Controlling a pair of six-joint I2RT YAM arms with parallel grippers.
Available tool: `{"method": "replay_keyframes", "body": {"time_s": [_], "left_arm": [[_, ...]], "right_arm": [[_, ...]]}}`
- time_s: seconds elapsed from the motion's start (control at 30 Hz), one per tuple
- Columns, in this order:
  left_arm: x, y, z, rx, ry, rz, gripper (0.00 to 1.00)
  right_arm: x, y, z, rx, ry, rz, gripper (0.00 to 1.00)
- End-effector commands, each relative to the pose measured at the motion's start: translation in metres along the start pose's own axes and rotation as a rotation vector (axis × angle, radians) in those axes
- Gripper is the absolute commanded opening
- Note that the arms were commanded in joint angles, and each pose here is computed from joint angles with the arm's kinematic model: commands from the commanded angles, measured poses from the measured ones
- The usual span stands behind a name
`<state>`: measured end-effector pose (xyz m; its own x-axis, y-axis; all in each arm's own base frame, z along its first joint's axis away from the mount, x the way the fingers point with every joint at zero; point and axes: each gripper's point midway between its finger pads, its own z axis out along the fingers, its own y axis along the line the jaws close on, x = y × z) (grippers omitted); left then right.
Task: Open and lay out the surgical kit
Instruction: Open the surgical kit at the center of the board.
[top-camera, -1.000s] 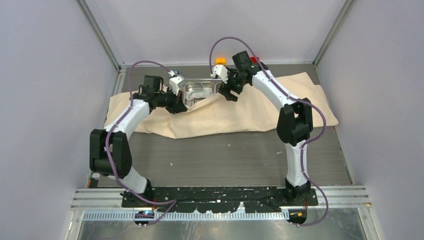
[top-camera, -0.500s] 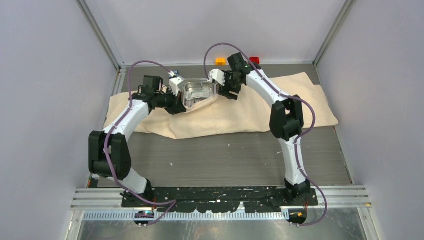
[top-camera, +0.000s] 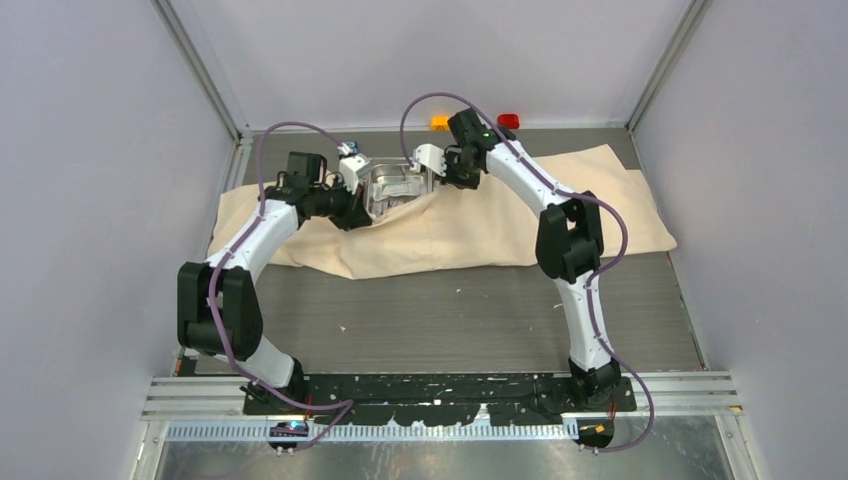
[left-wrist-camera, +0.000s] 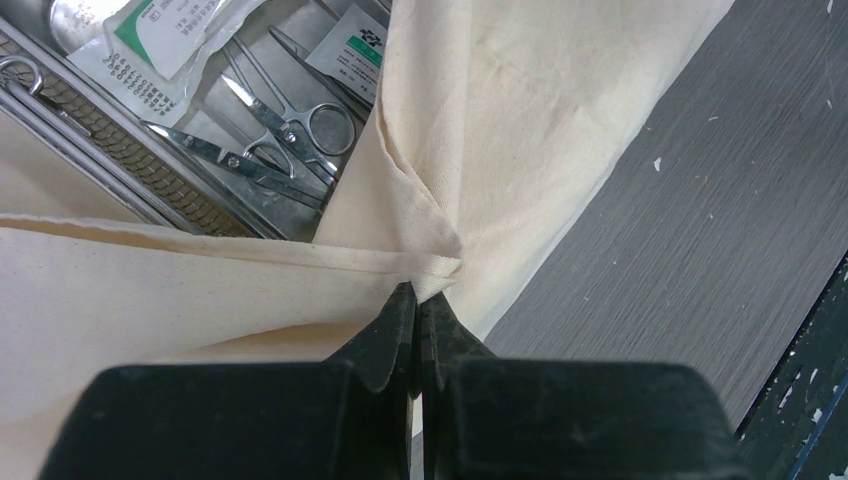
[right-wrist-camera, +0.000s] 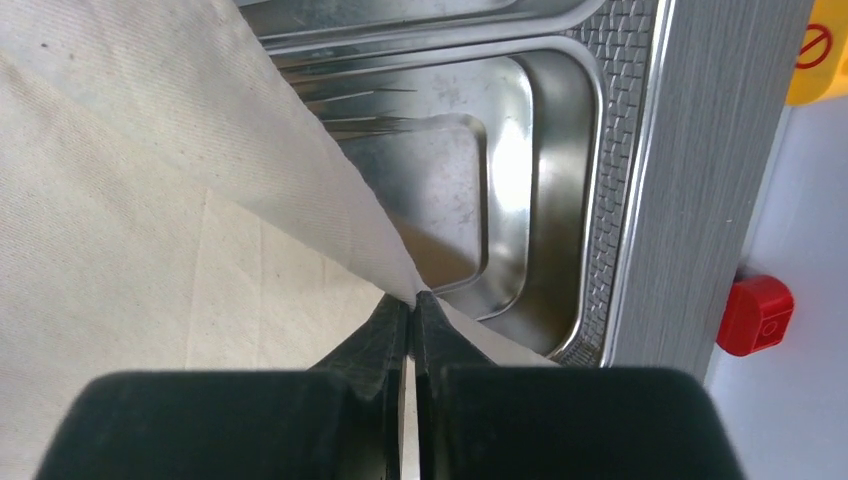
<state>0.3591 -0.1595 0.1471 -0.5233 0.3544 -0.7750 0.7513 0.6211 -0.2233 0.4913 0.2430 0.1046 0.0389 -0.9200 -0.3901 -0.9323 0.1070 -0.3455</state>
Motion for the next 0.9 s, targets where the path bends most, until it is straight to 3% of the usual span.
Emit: {"method": "replay_keyframes", "body": {"time_s": [0.0,0.37,0.63,0.87], "left_arm": [[-0.011,-0.006,-0.013,-0.018,-0.014,0.061,0.0],[0.015,-0.022,-0.049,-0.067,0.084,0.143,0.0],[0.065,-0.059,-0.084,-0.044,0.238,0.193,0.0],[0.119,-0.088,-0.112,-0.01,0.482,0.229,0.07]], "right_arm": [[-0.003,-0.003,-0.032,0.045,0.026,-0.013,0.01],[0.001,0.054,-0.094,-0.029,0.005,0.104,0.01],[0.012,0.152,-0.131,-0.192,-0.003,0.22,0.0],[0.019,0.246,-0.155,-0.365,-0.007,0.274,0.01]]}}
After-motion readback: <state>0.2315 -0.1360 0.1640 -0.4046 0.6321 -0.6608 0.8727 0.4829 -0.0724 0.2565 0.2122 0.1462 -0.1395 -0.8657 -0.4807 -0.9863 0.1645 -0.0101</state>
